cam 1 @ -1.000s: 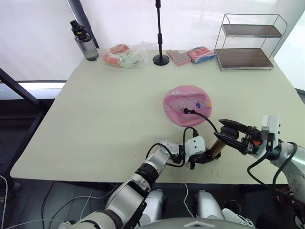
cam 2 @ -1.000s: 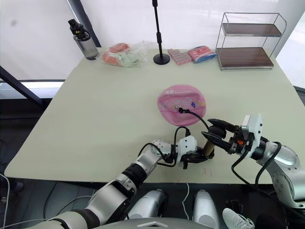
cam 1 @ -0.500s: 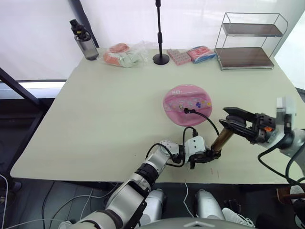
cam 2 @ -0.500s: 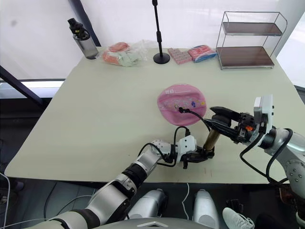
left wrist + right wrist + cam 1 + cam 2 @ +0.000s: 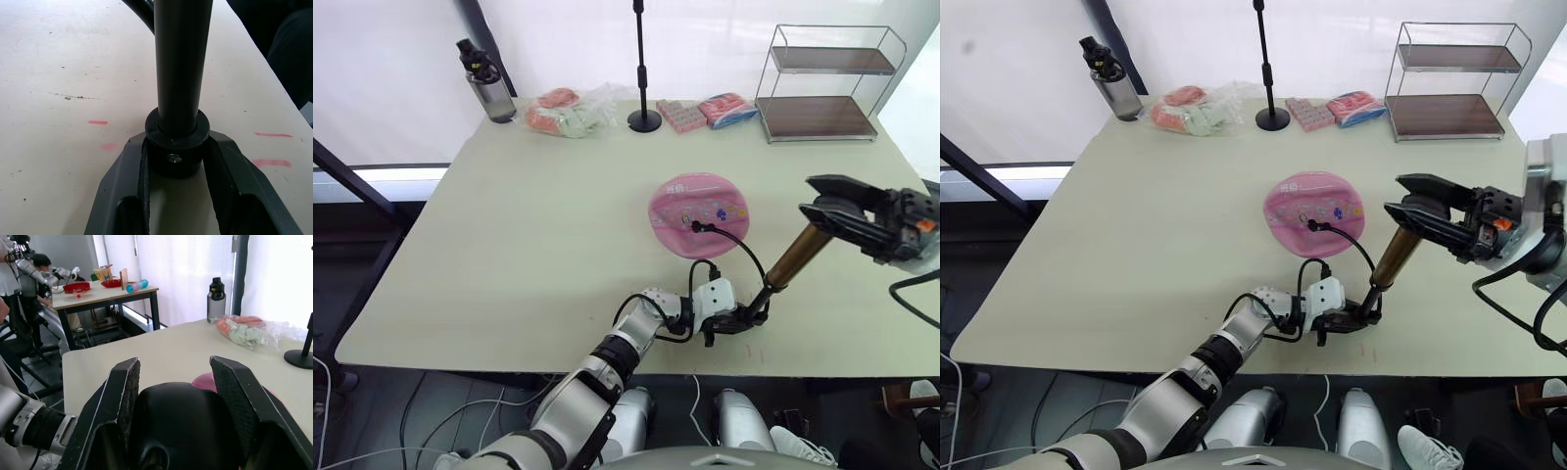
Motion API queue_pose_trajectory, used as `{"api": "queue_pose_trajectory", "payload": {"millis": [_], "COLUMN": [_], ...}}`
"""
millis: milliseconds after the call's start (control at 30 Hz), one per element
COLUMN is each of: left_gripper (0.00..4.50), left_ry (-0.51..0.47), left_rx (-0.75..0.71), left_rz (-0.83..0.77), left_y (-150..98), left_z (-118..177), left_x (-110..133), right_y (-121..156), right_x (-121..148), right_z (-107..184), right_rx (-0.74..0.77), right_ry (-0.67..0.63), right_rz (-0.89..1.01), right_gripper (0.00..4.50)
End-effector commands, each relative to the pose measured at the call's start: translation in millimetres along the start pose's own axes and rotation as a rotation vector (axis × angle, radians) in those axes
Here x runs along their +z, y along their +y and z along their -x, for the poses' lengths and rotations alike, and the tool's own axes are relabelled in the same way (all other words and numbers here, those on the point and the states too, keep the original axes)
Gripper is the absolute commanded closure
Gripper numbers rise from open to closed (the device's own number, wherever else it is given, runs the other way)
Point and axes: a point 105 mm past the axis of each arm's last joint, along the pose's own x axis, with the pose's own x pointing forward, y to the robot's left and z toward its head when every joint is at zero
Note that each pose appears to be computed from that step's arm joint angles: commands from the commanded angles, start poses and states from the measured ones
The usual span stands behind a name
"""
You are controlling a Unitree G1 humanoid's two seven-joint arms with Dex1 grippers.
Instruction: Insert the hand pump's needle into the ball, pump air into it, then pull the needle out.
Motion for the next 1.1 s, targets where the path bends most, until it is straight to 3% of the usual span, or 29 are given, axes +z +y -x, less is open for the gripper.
{"api": "queue_pose_trajectory", "payload": {"millis": [33,567,933,1100], "left_gripper": [3.41,3.41,3.41,3.41], "left_ry": [0.098,0.087,0.093,0.103], "left_rx": [-0.004,0.008,0.069,0.044], "left_rz": [0.06,0.03,-0.024,-0.006], "left_y": [-7.0,-5.4,3.8,-2.1], "left_z": [5.9,5.9,2.9,2.4], "left_x": [-29.6,-27.6,-28.4,-34.2], "right_y": [2.9,9.7,30.1,37.8], "right_x": [34.8,55.2,23.2,-8.0], "right_z": [3.1,-2.8,-12.8,-14.3], "right_rx": [-0.001,0.051,0.093,0.092], "right_ry": [-0.065,-0.07,-0.02,0.035], "right_rz": [0.12,0.044,0.084,0.114], "right_gripper": [2.59,2.59,2.59,2.59]}}
